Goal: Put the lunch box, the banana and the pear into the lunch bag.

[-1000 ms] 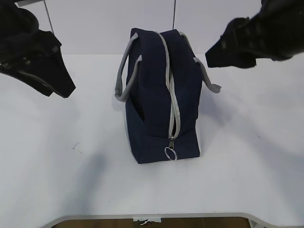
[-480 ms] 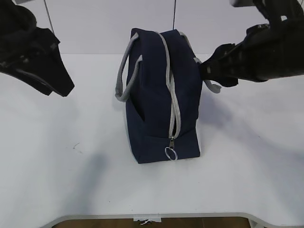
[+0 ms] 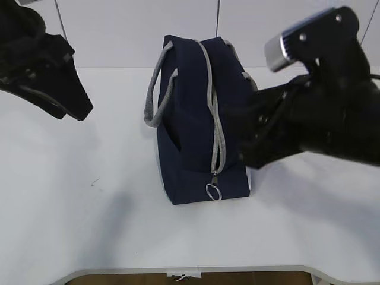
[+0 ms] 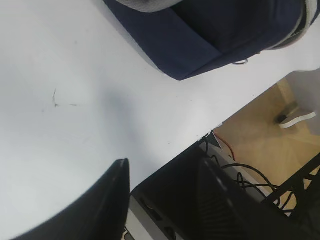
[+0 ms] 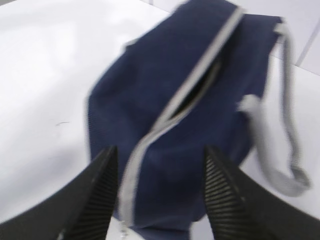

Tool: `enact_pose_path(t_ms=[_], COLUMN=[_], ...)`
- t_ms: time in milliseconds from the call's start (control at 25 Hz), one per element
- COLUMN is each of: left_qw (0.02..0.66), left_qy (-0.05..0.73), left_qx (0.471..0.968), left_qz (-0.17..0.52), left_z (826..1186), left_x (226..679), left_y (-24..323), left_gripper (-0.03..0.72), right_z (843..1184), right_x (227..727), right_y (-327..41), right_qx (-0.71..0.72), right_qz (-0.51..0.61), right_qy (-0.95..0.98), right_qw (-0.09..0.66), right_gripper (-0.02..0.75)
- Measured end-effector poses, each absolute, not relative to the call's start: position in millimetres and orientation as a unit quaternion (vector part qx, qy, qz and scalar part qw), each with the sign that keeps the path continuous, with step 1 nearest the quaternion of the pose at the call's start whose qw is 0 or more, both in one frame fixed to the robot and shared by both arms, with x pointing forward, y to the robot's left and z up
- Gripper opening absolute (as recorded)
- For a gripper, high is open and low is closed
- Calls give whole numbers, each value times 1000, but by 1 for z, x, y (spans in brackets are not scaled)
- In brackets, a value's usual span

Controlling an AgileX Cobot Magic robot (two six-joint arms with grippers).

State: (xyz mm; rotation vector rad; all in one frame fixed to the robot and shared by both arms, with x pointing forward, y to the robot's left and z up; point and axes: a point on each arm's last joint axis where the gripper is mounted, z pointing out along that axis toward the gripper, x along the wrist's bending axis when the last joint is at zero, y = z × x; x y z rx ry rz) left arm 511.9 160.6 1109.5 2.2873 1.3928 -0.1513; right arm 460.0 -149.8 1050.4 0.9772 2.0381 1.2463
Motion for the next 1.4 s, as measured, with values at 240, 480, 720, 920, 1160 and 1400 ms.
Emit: enact_pose_path(t_ms=[240, 480, 720, 920, 1160, 1400], left_qw=[228, 228, 228, 228, 228, 228], left_qy=[506, 505, 505, 505, 505, 505], left_qx=[830, 831, 831, 831, 831, 831], left_qz=[-55, -55, -55, -55, -55, -55], left_z=[1109, 1109, 1109, 1109, 1109, 1109], left_x=[512, 512, 512, 512, 512, 512], left_y=[161, 160, 160, 160, 160, 160], left_gripper=[340, 340, 335, 330, 329, 329], right_z=[1009, 984, 969, 948, 930, 910], right_x=[430, 418, 418, 425, 429, 435], right_y=[-146, -160, -160, -156, -146, -141], right_qx=[336, 356, 392, 427, 411, 408], right_qz=[477, 480, 471, 453, 456, 459], right_qy=[762, 748, 746, 745, 758, 757], right_qw=[280, 288, 261, 238, 221, 222], right_gripper=[428, 428, 428, 428, 428, 429])
